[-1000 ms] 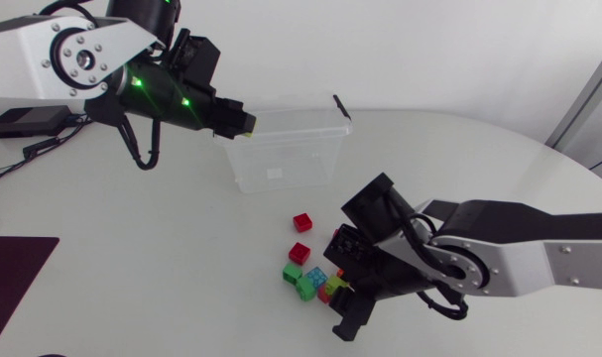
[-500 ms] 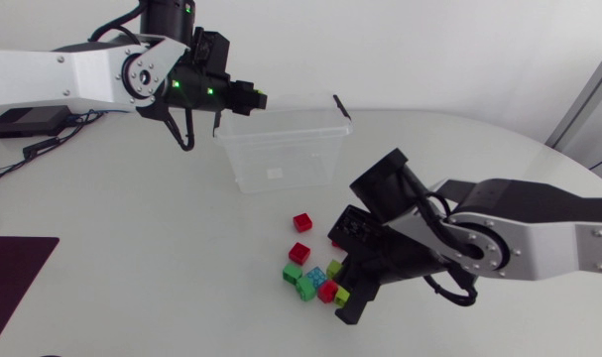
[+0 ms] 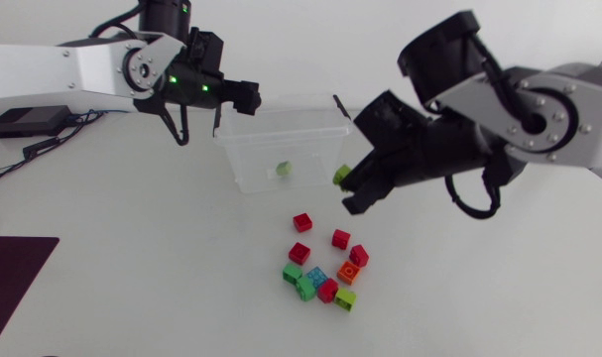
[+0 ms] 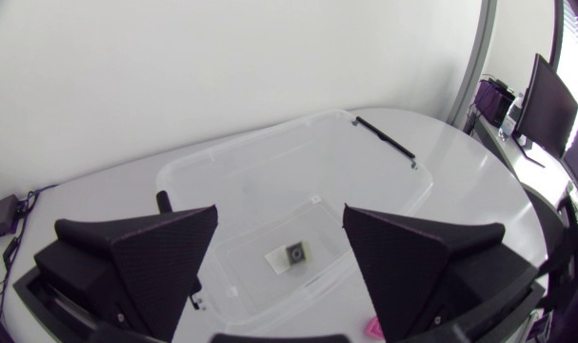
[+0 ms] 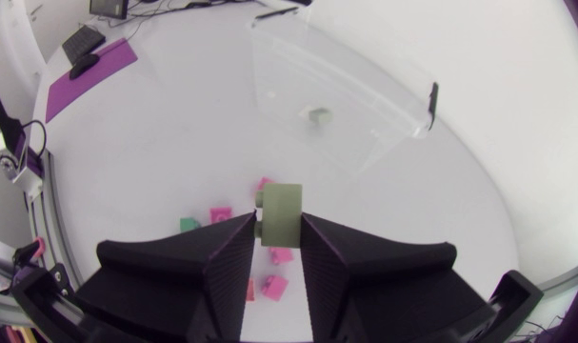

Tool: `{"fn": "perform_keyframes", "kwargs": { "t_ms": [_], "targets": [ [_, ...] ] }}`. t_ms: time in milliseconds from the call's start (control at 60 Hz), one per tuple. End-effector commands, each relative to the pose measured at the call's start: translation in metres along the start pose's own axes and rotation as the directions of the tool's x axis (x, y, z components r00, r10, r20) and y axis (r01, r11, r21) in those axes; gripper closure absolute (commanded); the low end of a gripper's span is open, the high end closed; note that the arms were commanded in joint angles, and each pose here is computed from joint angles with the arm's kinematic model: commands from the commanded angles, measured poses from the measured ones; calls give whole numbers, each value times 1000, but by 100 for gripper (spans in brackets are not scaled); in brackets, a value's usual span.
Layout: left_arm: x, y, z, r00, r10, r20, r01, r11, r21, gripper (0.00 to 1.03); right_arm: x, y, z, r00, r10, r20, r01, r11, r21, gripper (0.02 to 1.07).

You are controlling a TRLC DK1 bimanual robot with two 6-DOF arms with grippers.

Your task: Pick up the duplo bricks and place them in the container

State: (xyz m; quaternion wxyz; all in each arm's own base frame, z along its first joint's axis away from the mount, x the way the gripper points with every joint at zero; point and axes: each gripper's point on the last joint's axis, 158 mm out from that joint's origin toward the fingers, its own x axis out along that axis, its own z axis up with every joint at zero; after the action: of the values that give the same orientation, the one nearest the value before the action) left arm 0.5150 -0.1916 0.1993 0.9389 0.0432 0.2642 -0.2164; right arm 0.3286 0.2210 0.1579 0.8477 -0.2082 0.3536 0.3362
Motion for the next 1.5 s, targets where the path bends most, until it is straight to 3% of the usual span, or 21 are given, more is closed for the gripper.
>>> {"fn": "perform_keyframes", "kwargs": {
  "t_ms": [0, 233, 350, 467, 800, 850, 933, 983, 1050, 1183, 1350, 1483],
  "targets": [
    [-40, -13, 13, 998, -46, 40, 44, 998, 48, 5, -5, -21, 24, 999, -29, 39, 28, 1000, 8, 78],
    [-88, -53, -34, 980, -196, -30, 198, 967, 162, 5, 4, -71, 73, 989, -86, 124, 78, 995, 68, 78],
    [-100, -77, -79, 956, -275, -103, 292, 922, 252, 5, 20, -87, 97, 983, -99, 157, 86, 993, 83, 77],
    [-104, -100, -118, 930, -322, -175, 363, 872, 328, 5, 40, -103, 118, 978, -109, 180, 94, 991, 90, 76],
    [-96, -149, -179, 856, -399, -329, 509, 765, 396, 5, 113, -140, 131, 976, -137, 171, 121, 987, 103, 74],
    [-92, -154, -190, 842, -404, -359, 530, 748, 401, 5, 125, -144, 130, 976, -141, 169, 124, 987, 103, 60],
    [-85, -159, -200, 828, -405, -389, 547, 739, 393, 5, 137, -150, 132, 974, -158, 165, 143, 985, 94, 23],
    [-80, -160, -203, 825, -405, -394, 549, 739, 391, 5, 137, -151, 134, 971, -172, 166, 159, 983, 87, 12],
    [-70, -160, -205, 827, -400, -394, 545, 741, 392, 5, 122, -151, 141, 963, -184, 196, 170, 982, 85, 10],
    [-45, -161, -215, 828, -382, -410, 540, 741, 400, 5, 53, -136, 147, 937, -182, 297, 166, 983, 77, 9],
    [-9, -163, -215, 822, -376, -427, 549, 721, 422, 5, -17, -97, 99, 929, -141, 342, 134, 990, 43, 9],
    [12, -165, -215, 819, -377, -433, 554, 716, 424, 5, -35, -70, 47, 942, -113, 316, 108, 994, 31, 9]
  ]
}}
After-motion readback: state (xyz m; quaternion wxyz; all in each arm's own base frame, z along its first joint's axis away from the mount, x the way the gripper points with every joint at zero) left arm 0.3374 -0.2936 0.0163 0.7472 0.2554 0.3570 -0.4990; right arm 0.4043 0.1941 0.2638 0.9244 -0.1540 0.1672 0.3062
